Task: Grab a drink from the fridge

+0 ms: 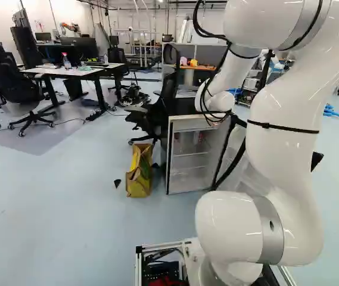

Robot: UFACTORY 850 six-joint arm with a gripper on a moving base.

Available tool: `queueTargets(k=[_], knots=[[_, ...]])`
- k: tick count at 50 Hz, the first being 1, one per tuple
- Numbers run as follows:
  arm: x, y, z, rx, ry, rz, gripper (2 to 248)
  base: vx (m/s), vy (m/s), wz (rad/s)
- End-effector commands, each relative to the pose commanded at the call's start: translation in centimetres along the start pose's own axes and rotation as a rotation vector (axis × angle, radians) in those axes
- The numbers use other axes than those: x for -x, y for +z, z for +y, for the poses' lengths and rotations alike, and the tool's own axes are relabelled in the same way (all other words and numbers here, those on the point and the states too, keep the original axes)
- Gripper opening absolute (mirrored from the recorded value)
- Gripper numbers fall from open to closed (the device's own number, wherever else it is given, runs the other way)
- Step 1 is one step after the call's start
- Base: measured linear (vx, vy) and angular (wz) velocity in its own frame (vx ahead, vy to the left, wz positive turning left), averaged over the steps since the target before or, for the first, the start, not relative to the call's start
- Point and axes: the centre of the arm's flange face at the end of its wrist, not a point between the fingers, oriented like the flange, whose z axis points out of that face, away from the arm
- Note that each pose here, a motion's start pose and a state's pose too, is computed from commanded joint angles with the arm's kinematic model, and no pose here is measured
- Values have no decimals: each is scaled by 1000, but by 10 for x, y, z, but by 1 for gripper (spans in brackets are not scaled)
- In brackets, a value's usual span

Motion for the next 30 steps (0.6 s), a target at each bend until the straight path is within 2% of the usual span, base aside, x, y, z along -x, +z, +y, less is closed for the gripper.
queueTargets(k=[16,30], knots=[[11,-30,6,17,10,-13,247,0,0,0],[10,-58,18,48,20,2,247,0,0,0]])
